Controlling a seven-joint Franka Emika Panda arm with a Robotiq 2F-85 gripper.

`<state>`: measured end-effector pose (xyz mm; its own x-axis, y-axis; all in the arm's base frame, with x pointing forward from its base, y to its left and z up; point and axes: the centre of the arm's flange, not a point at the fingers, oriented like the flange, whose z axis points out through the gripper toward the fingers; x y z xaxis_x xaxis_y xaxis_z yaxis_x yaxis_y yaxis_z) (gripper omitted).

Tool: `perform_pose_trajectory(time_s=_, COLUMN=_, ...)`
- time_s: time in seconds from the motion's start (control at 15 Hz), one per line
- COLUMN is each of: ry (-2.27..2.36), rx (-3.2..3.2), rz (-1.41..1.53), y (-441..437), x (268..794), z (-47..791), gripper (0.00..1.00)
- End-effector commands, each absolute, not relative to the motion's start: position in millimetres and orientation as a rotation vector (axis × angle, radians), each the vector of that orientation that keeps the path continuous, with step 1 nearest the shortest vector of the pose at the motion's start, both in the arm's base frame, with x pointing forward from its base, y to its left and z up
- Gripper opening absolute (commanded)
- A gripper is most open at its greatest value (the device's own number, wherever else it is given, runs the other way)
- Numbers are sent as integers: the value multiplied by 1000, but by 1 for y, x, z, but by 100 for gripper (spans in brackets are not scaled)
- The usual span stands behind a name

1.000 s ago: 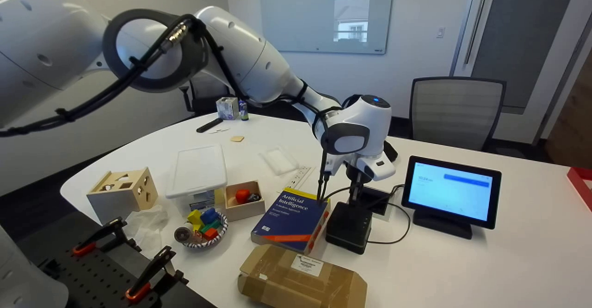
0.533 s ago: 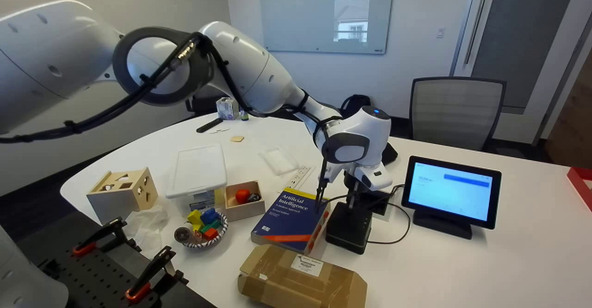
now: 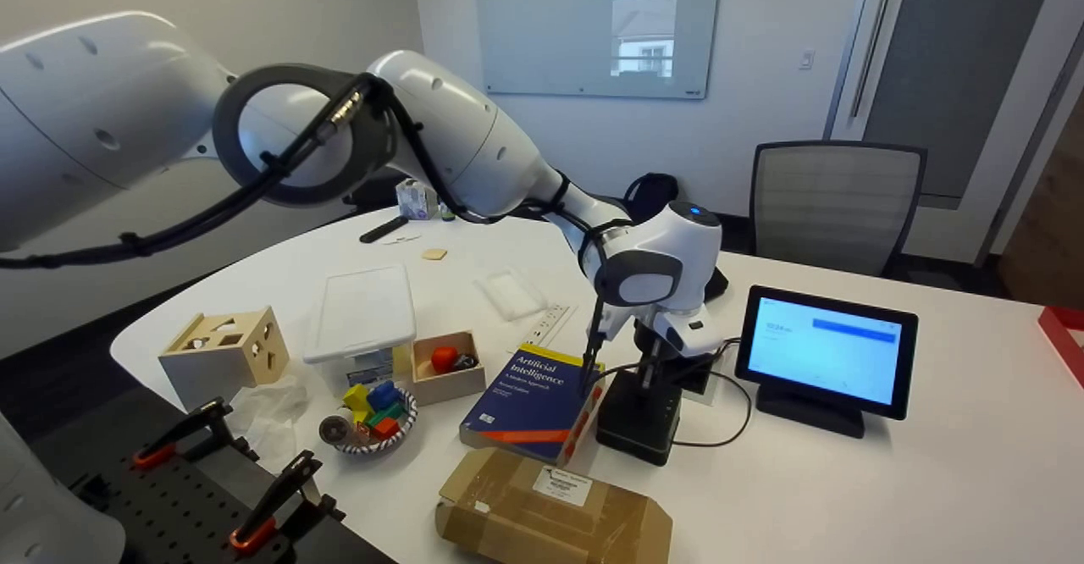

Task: Press on the black object

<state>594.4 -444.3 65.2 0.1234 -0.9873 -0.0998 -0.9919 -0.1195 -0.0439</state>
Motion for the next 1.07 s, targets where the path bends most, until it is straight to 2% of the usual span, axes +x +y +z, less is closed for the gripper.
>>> perform_pose_trajectory(time_s=0.0, ry=2043, rx=-2266, rz=113, y=-446, x=605, z=58, gripper=0)
perform_pose_trajectory(time_s=1.0, ry=2012, rx=-2271, rz=204, y=-421, x=589, z=9, gripper=0)
